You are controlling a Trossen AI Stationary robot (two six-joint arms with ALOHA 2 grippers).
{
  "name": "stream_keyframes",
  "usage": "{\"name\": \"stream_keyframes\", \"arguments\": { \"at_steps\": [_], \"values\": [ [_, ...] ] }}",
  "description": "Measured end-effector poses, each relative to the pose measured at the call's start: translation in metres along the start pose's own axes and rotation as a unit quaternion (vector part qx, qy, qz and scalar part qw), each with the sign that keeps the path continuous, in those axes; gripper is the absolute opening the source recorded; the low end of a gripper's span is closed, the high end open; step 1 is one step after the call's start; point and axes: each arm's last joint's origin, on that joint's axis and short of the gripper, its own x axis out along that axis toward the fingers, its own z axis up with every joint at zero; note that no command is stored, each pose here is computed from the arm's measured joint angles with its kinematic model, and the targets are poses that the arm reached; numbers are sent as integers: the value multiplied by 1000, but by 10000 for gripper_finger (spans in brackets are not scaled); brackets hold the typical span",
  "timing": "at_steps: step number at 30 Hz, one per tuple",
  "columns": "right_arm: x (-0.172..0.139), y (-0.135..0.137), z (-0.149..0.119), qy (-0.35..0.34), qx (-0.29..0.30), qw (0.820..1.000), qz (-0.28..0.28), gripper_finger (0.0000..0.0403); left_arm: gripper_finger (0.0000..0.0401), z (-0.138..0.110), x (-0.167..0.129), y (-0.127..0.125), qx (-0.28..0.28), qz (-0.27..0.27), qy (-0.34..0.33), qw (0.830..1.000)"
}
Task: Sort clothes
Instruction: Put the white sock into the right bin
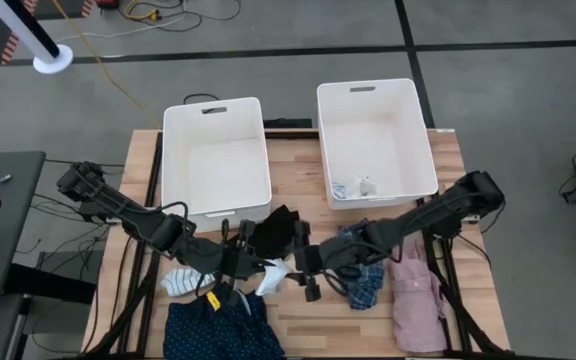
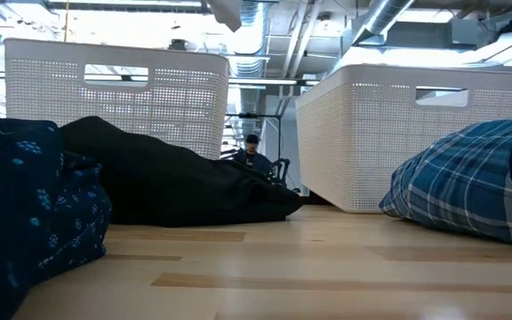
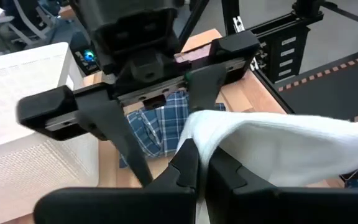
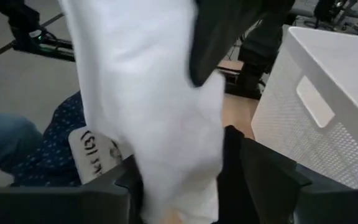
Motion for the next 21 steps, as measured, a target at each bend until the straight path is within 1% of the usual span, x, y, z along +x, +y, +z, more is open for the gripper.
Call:
{"name": "stream_keyframes", "arguments": {
  "at_steps": [2,5,10,12,13,14,17,21],
  "values": [
    [0,0,1,-3,1,1000,-1,211,2,0,0,0,0,0,0,1000],
    [0,-2,2,-8,2,1000,-3,171,4,0,0,0,0,0,0,1000],
    [0,-2,1,-4,0,1000,-2,75,4,0,0,0,-1,0,0,1000],
    [0,-2,0,-1,-7,1000,-3,33,7,0,0,0,-7,0,0,1000],
    [0,-2,0,0,-12,1000,-3,19,10,0,0,0,-11,0,0,1000],
    [0,-2,0,0,-15,1000,-2,12,14,0,0,0,-15,0,-1,1000],
    [0,-1,0,0,-14,1000,-2,12,34,0,0,0,-25,2,-1,1000],
    [-6,-3,3,1,-16,1000,-7,5,77,1,-2,-3,-25,13,0,1000]
  ]
}}
